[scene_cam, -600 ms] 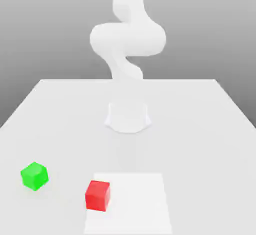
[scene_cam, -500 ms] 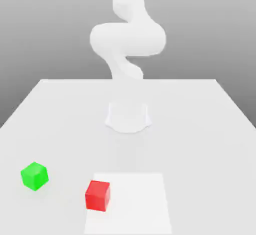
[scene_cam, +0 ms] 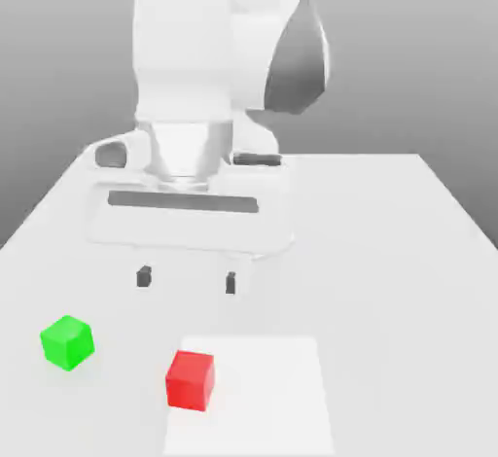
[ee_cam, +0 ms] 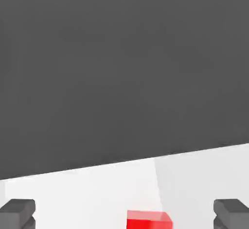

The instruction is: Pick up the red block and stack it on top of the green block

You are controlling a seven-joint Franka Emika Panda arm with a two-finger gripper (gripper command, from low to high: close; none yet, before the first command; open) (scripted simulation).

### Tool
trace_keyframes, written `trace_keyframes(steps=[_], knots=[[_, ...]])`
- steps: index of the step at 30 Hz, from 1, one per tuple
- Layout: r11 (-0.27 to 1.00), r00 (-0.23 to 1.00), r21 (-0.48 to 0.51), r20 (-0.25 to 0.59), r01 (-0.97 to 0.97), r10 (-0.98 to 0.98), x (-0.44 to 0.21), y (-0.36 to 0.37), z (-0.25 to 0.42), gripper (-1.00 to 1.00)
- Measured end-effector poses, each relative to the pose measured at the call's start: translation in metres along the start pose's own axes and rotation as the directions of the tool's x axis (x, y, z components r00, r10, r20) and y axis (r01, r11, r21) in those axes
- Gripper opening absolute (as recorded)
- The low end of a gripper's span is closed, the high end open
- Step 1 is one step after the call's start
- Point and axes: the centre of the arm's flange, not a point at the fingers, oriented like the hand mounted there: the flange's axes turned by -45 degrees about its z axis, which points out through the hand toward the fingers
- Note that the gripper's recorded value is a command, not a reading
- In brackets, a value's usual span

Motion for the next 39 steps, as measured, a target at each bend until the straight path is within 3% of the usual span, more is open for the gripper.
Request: trace_keyframes(steps=[3,8,9,16,21,26,32,39], knots=[[1.0,0.996,-0.009,0.092,-0.02,0.021,-0.026,0.01,0.054,0.0],[1.0,0.993,-0.013,0.118,-0.022,0.023,-0.039,0.012,0.113,0.0],[1.0,0.993,-0.013,0.118,-0.022,0.023,-0.041,0.012,0.124,-1.0],[1.0,0.993,-0.013,0.118,-0.022,0.023,-0.042,0.012,0.127,-1.0],[1.0,0.993,-0.012,0.118,-0.022,0.023,-0.036,0.011,0.08,-1.0],[0.967,0.962,-0.049,0.107,-0.249,0.253,-0.036,0.056,0.058,-1.0],[0.818,0.815,-0.09,0.078,-0.568,0.574,-0.045,0.118,0.043,-1.0],[0.517,0.515,-0.111,0.042,-0.849,0.856,-0.068,0.184,0.027,-1.0]])
